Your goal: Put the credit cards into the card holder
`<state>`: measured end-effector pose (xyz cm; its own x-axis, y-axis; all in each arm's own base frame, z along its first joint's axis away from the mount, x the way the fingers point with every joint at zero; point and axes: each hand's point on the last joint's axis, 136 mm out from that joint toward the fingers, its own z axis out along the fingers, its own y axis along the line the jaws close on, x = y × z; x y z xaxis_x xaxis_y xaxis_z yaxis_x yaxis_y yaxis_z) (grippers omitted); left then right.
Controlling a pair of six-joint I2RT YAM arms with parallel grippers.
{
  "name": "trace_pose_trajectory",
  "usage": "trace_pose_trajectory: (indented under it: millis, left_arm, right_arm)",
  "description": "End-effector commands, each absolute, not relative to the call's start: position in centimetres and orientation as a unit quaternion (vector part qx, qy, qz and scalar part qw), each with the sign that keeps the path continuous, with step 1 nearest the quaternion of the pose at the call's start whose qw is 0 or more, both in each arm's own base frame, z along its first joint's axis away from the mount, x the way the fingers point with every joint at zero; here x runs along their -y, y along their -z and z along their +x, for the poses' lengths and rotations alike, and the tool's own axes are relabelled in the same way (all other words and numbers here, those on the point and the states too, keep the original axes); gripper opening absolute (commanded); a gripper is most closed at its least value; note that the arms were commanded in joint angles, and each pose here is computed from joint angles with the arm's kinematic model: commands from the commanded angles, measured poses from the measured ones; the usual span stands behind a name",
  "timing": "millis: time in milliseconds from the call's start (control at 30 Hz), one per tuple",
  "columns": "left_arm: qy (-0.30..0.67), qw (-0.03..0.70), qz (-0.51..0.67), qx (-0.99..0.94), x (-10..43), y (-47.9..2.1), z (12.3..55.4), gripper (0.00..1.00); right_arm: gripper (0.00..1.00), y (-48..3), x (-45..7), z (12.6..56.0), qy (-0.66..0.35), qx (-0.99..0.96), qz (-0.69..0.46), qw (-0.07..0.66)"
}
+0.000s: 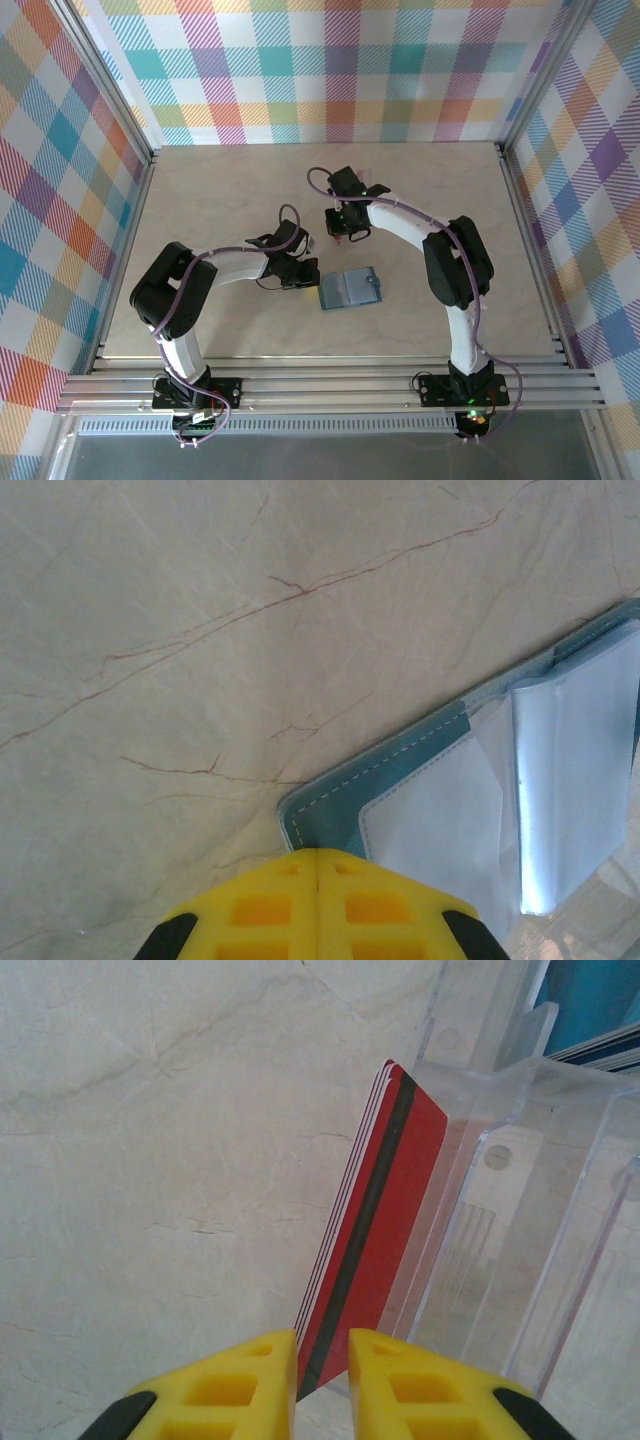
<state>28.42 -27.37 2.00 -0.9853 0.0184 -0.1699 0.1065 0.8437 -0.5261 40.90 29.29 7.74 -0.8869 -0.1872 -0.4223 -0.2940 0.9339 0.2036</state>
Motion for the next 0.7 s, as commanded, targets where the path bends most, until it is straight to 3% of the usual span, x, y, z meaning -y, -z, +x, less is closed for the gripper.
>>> trace_pose_trajectory:
  millis: [0,267,467,567,667]
  left_arm:
    - [0.235,0.037,0.025,-0.971,25.9,1.1,26.4,0.00]
    - [0.235,0.038,0.023,-0.971,25.7,1.0,26.5,0.00]
    - [0.237,0.037,0.022,-0.971,25.7,1.0,26.5,0.00]
    - [0.238,0.039,0.022,-0.970,25.7,0.9,26.5,0.00]
    - [0.238,0.038,0.020,-0.970,25.6,0.9,26.5,0.00]
  right_arm:
    - [0.19,-7.4,-29.3,41.0,-0.125,-0.964,-0.133,0.196]
    - [0.07,-7.6,-29.1,41.1,-0.122,-0.964,-0.133,0.197]
    - [0.04,-8.2,-28.9,41.0,-0.124,-0.963,-0.131,0.202]
    - [0.19,-8.6,-29.3,40.8,-0.139,-0.961,-0.130,0.202]
    - [0.26,-8.8,-29.5,40.9,-0.141,-0.960,-0.131,0.204]
